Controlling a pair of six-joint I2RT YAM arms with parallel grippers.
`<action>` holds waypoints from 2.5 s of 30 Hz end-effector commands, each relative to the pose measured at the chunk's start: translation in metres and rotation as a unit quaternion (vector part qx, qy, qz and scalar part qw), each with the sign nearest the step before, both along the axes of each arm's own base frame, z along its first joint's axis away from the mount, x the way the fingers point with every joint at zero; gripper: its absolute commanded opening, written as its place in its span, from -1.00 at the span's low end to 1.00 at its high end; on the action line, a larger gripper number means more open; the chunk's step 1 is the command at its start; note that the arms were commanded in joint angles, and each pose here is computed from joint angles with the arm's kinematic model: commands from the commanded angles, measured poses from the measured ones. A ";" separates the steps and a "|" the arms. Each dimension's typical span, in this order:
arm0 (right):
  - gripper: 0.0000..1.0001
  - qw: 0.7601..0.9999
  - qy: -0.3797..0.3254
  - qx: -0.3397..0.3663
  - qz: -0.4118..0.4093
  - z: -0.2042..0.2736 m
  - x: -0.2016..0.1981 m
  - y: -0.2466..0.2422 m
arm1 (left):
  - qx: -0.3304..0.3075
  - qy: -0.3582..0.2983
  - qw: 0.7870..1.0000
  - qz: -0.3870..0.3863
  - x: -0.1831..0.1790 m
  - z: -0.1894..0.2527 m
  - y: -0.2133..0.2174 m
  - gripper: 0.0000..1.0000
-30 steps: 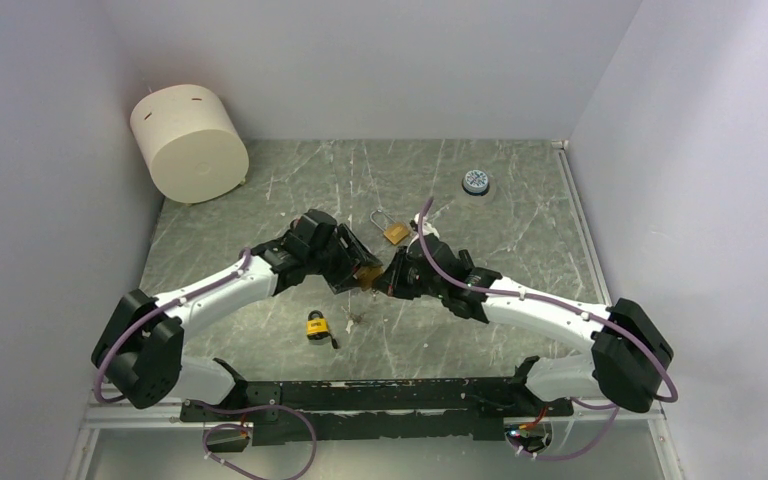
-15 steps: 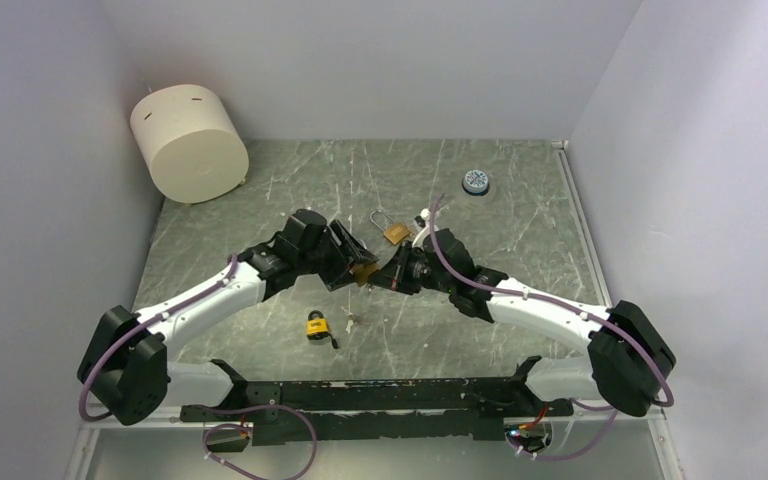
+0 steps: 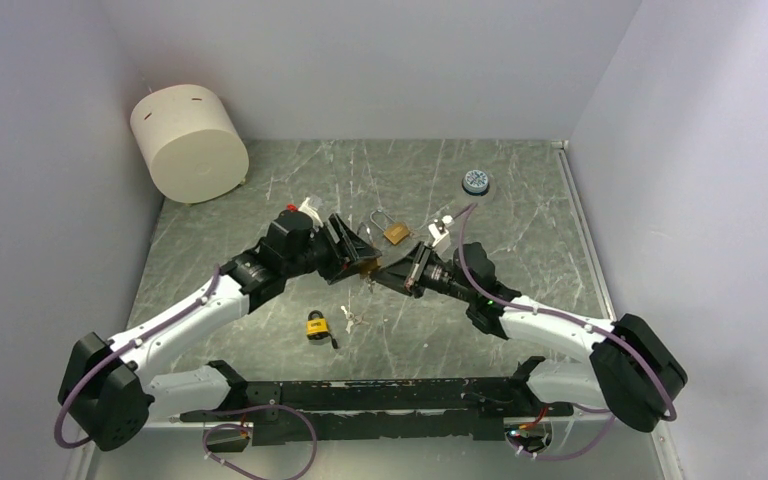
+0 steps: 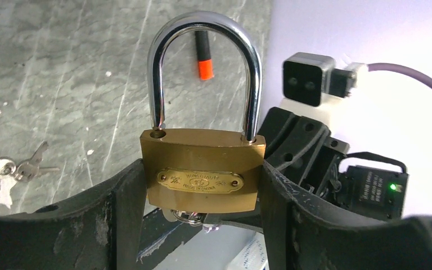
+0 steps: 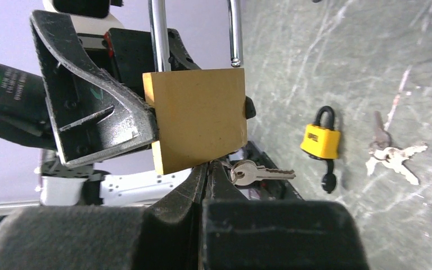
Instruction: Unlock with the key
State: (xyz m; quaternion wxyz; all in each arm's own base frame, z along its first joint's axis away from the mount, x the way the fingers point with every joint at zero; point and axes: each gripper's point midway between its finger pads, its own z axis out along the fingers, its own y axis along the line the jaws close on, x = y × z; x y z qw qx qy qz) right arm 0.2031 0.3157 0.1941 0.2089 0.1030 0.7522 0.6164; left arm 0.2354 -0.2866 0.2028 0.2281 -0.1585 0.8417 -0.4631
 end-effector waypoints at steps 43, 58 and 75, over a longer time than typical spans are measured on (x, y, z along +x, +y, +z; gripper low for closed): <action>0.51 0.904 -0.417 0.082 0.044 0.170 -0.055 -0.034 | -0.224 -0.329 0.852 -0.340 -0.134 0.169 -0.009 -0.95; -0.70 0.902 -0.413 0.126 0.011 0.177 -0.042 -0.031 | -0.194 -0.295 0.891 -0.285 -0.120 0.162 -0.004 -0.95; -1.00 0.947 -0.316 -0.005 -0.060 0.120 -0.011 -0.048 | 0.104 -0.241 0.962 -0.079 -0.052 0.069 0.061 -0.95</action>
